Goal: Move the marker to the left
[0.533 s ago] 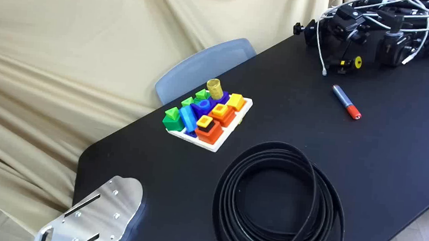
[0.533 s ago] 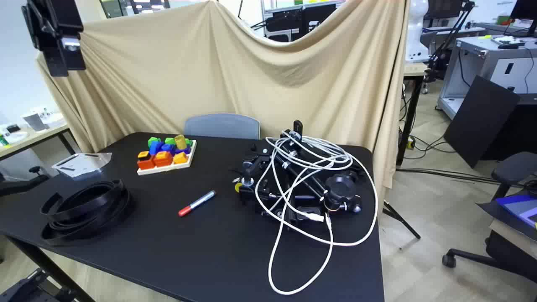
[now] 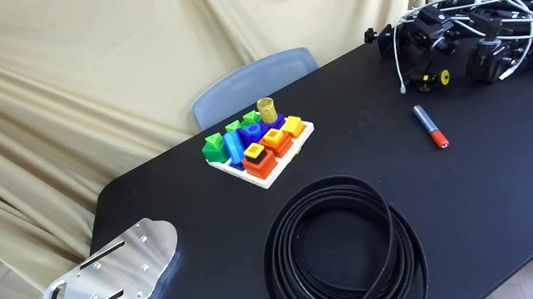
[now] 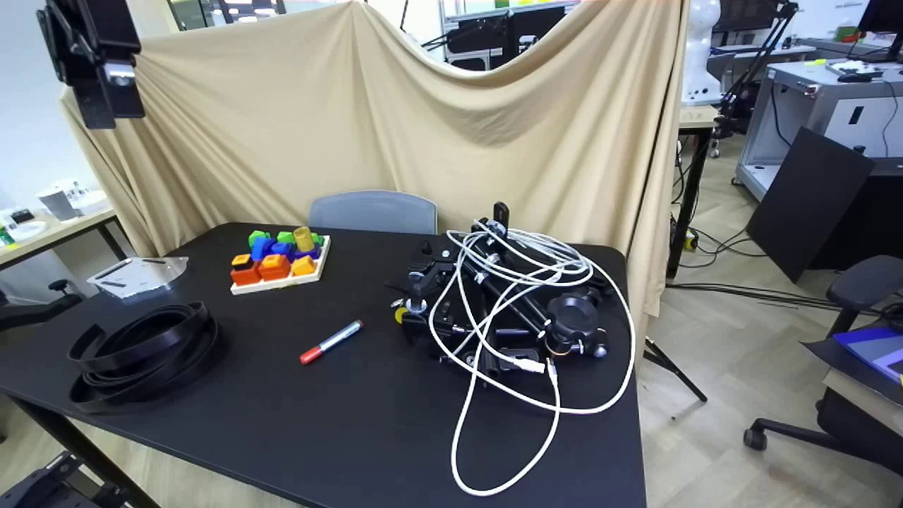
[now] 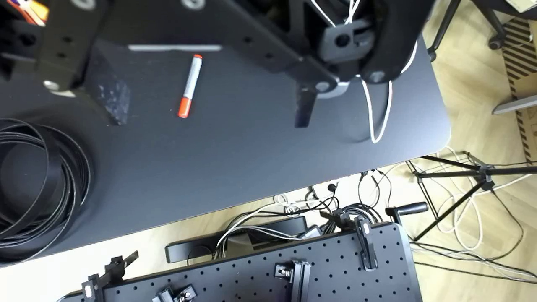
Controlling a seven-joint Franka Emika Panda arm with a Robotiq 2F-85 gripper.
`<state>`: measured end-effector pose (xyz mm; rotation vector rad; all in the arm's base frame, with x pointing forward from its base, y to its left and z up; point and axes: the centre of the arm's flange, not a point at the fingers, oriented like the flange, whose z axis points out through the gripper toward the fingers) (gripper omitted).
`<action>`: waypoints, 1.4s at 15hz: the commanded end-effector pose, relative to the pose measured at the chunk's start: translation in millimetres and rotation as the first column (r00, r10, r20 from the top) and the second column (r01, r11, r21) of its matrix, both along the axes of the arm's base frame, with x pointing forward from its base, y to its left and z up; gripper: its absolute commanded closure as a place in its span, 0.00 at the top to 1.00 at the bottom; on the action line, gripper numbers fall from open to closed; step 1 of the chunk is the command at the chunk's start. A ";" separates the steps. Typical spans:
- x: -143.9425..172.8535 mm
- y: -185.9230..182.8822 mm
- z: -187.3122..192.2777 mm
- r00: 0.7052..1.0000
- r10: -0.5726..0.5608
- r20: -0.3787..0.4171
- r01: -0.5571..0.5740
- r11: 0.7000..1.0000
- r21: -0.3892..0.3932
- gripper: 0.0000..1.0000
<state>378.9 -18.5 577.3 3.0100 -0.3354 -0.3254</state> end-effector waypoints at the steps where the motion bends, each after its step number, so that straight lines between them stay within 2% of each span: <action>1: 0.0 0.0 0.0 1.000 0.000 0.000 0.000 1.000 0.000 1.00; 4: 0.0 0.0 0.0 1.000 0.000 0.000 0.000 1.000 0.000 1.00; 6: 7.5 0.7 -6.4 0.999 -0.022 0.047 0.022 1.000 0.002 1.00; 10: 29.7 -0.6 -35.9 0.973 -0.085 0.213 0.080 0.996 0.031 1.00; 14: 50.5 -2.1 -78.2 0.935 -0.172 0.309 0.155 0.985 0.079 1.00; 18: 69.4 -6.5 -126.7 0.910 -0.234 0.343 0.211 0.972 0.101 1.00; 21: 81.4 -7.9 -164.3 0.913 -0.253 0.321 0.226 0.967 0.118 1.00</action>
